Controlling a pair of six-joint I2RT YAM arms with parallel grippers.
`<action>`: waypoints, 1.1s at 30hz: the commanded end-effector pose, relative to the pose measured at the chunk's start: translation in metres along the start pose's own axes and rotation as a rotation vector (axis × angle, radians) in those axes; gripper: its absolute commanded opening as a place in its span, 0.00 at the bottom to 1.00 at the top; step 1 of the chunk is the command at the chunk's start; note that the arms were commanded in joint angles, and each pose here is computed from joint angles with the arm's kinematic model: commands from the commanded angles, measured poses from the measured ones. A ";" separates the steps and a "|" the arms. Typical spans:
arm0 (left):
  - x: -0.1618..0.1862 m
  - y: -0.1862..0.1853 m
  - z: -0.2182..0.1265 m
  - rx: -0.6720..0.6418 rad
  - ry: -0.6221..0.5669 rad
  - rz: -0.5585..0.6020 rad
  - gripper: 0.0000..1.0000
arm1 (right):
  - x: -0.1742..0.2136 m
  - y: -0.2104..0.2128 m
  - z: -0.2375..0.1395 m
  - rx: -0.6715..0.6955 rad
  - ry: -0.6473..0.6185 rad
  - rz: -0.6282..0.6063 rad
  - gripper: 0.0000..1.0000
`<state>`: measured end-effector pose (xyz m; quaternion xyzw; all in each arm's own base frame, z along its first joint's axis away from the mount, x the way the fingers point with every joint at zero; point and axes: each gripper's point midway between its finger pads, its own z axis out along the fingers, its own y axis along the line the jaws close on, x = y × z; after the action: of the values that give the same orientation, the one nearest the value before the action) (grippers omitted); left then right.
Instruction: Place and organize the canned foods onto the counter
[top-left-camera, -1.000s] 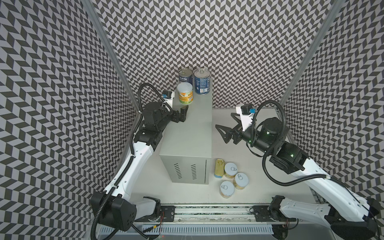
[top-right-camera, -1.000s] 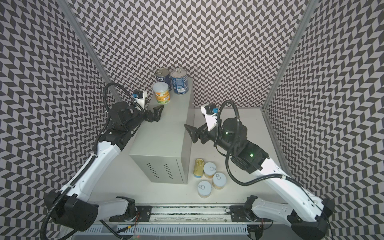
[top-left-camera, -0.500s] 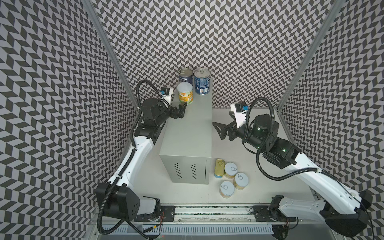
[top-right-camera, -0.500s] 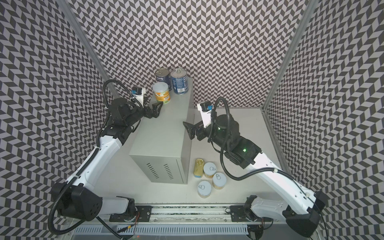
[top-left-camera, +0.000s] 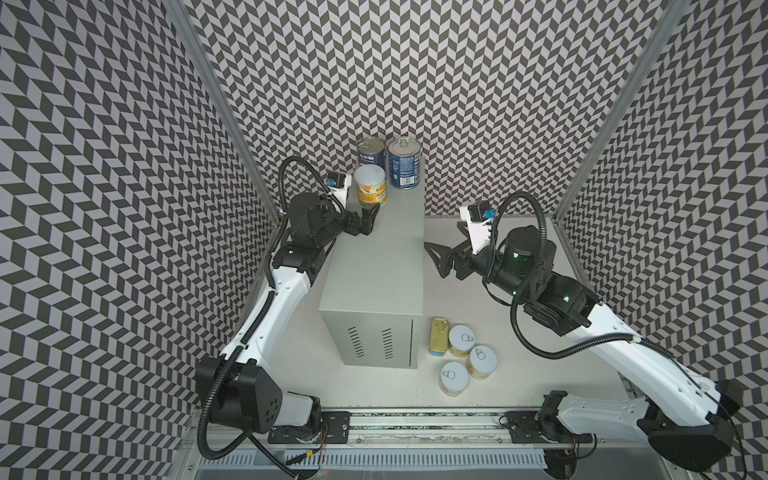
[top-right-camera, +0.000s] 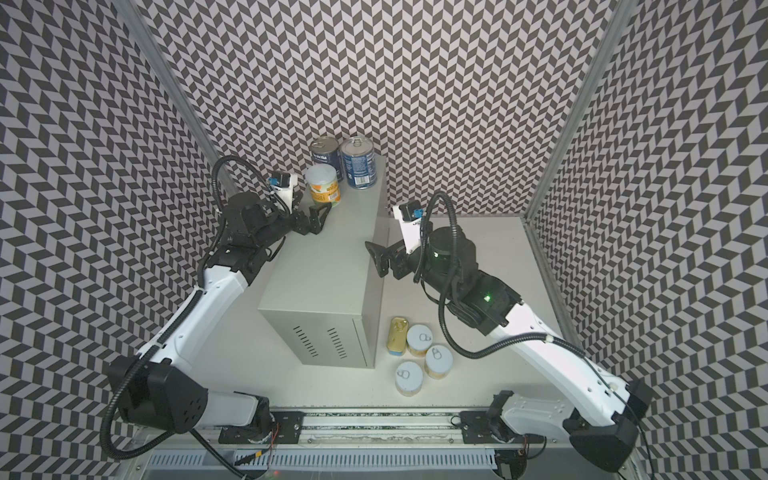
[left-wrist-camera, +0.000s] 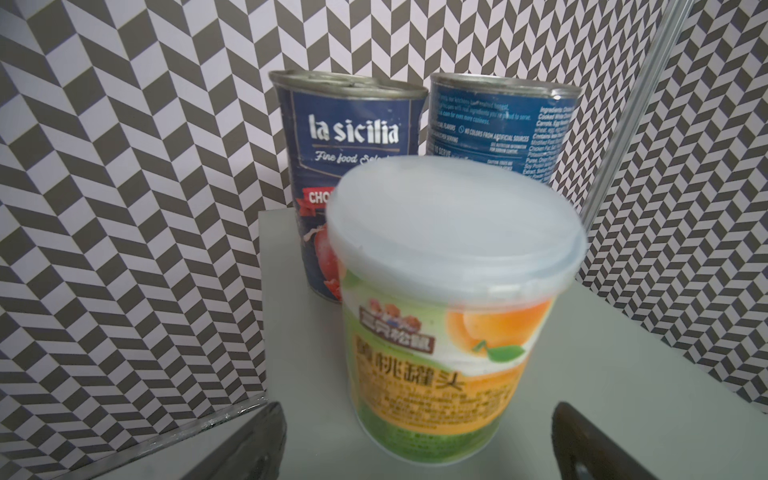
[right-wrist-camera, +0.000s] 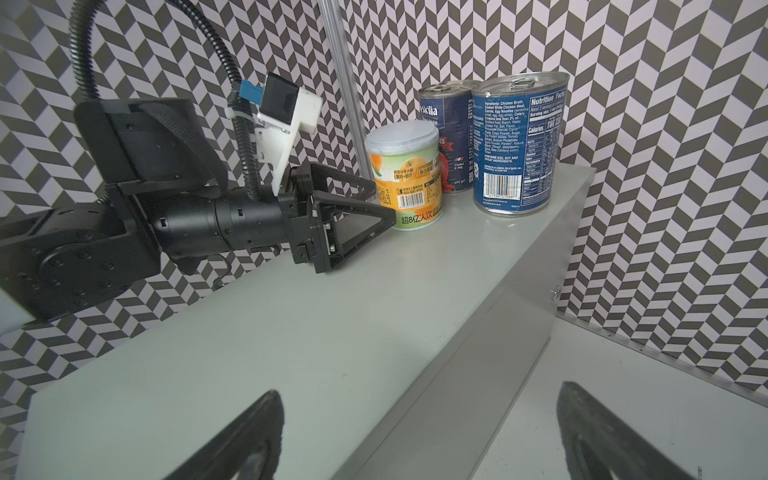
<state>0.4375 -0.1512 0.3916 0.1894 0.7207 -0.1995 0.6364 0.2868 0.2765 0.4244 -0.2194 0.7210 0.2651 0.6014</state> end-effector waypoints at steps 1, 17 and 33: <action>0.001 -0.002 0.004 -0.013 0.022 0.004 1.00 | -0.014 0.002 -0.007 -0.009 -0.057 0.000 1.00; -0.003 -0.011 0.021 -0.036 0.024 0.024 1.00 | -0.014 0.003 -0.012 -0.019 -0.071 0.004 0.99; -0.003 -0.004 0.027 -0.070 0.030 0.009 0.95 | -0.014 0.002 -0.017 -0.019 -0.078 0.008 0.99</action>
<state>0.4580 -0.1653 0.3916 0.1742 0.7315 -0.1654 0.6381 0.2798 0.2695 0.4269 -0.2170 0.7143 0.2697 0.6082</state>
